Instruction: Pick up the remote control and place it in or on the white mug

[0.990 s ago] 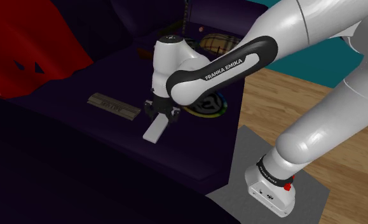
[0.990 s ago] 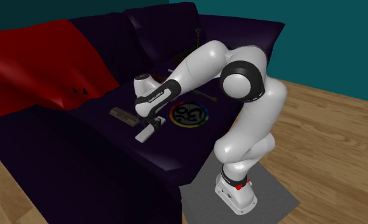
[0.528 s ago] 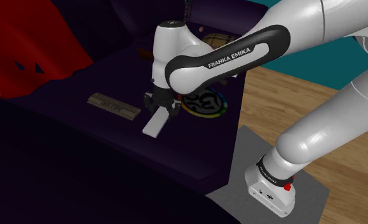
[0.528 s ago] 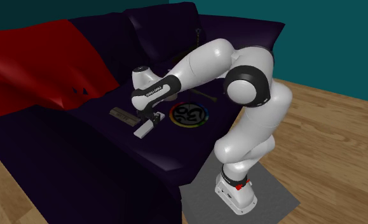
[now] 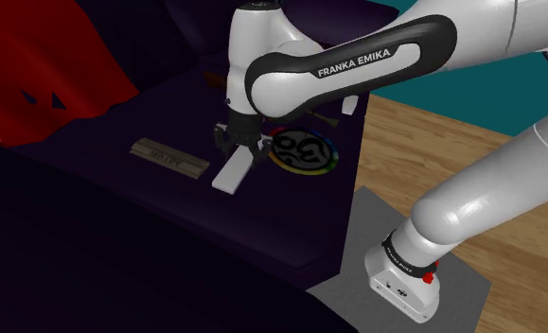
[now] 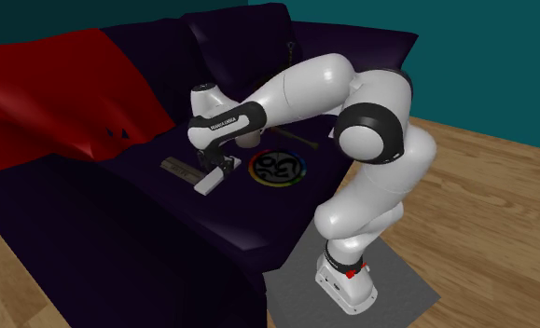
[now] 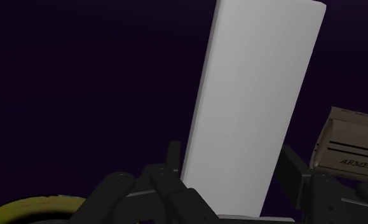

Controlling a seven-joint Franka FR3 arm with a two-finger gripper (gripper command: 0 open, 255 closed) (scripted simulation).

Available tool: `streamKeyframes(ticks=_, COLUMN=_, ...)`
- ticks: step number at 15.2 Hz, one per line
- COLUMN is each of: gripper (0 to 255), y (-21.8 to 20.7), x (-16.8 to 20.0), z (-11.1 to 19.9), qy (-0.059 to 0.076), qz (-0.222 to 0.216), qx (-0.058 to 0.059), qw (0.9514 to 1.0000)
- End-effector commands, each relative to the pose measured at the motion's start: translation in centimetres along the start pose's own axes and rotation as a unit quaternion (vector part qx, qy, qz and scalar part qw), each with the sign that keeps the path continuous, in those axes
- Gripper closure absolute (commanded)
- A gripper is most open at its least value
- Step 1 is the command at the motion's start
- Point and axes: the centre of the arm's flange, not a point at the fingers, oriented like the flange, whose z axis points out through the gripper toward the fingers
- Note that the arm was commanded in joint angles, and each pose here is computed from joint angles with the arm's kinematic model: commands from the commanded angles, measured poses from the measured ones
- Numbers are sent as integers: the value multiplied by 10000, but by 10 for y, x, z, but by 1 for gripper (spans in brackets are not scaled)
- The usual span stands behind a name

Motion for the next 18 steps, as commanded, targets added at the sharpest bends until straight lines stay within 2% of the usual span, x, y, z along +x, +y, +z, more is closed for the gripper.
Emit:
streamKeyframes(ticks=1, gripper=255, y=0, x=0, z=-11, qy=-1, qz=-1, qx=0, qw=10000)
streamKeyframes(ticks=15, gripper=255, y=-2, x=0, z=-84, qy=-1, qz=-1, qx=0, qw=10000)
streamKeyframes(ticks=18, gripper=255, y=-7, x=39, z=-85, qy=-1, qz=-1, qx=0, qw=10000)
